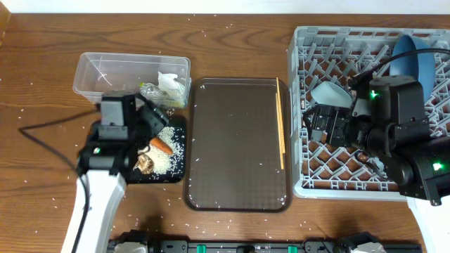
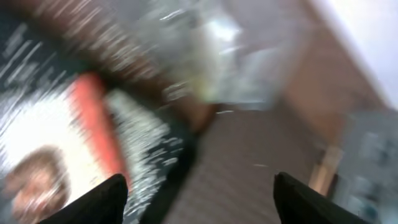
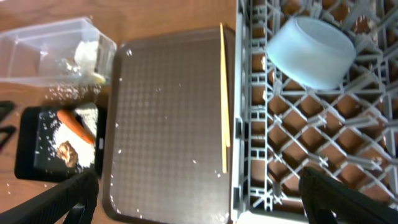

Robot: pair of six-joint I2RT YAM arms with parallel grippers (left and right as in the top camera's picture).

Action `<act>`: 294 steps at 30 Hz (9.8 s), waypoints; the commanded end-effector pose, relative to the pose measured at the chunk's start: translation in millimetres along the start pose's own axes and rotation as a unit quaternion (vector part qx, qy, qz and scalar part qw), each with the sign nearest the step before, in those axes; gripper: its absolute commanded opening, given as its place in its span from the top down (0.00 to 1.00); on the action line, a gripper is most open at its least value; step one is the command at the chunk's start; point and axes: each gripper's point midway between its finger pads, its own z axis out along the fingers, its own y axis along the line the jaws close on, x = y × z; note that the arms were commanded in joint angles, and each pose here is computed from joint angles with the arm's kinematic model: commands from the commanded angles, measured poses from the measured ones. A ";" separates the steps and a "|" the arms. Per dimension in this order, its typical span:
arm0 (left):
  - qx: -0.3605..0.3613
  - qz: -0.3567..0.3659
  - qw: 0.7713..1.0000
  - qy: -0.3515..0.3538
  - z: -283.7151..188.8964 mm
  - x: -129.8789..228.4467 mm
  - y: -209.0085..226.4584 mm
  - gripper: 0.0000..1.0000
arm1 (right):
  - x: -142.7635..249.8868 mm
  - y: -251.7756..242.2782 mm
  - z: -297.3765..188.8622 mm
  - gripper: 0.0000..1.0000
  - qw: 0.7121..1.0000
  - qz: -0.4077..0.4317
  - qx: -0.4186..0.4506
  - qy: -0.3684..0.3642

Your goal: Sort waste into correct bins and load items into the dishwasher rack

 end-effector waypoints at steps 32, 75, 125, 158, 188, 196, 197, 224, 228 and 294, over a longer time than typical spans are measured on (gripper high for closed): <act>0.099 0.364 0.919 0.114 1.3 78.5 -85.8 0.24 | 24.1 42.6 89.7 0.35 0.991 -0.100 0.038 0.082; 0.039 0.275 0.959 0.055 -54.4 24.2 -23.6 0.02 | 122.0 -9.0 306.0 0.21 0.943 -0.122 0.149 0.272; 0.039 0.275 0.959 0.055 -54.4 24.2 -23.6 0.02 | 77.4 66.5 251.6 0.99 0.971 -0.122 0.022 0.206; 0.039 0.275 0.959 0.055 -54.4 24.2 -23.7 0.02 | -11.4 -67.4 170.1 0.60 0.978 -0.083 0.143 0.125; 0.039 0.275 0.959 0.055 -54.4 24.2 -23.7 0.02 | 59.9 -23.3 292.1 0.55 0.955 -0.133 0.220 0.147; 0.039 0.275 0.959 0.055 -54.4 24.1 -23.7 0.02 | 83.5 -40.4 308.9 0.56 0.946 -0.126 0.226 0.195; 0.039 0.275 0.959 0.055 -54.4 24.2 -23.6 0.02 | 85.0 -39.8 309.1 0.62 0.946 -0.125 0.224 0.198; 0.039 0.275 0.959 0.055 -54.4 24.2 -23.6 0.02 | -37.4 37.6 149.2 0.99 0.989 -0.117 0.074 0.056; 0.039 0.275 0.959 0.055 -54.4 24.1 -23.7 0.02 | -48.7 -3.4 139.0 0.99 0.988 -0.080 0.120 0.055; 0.039 0.275 0.959 0.055 -54.4 24.1 -23.7 0.02 | 37.8 -44.4 -117.9 0.01 0.963 -0.181 0.076 -0.186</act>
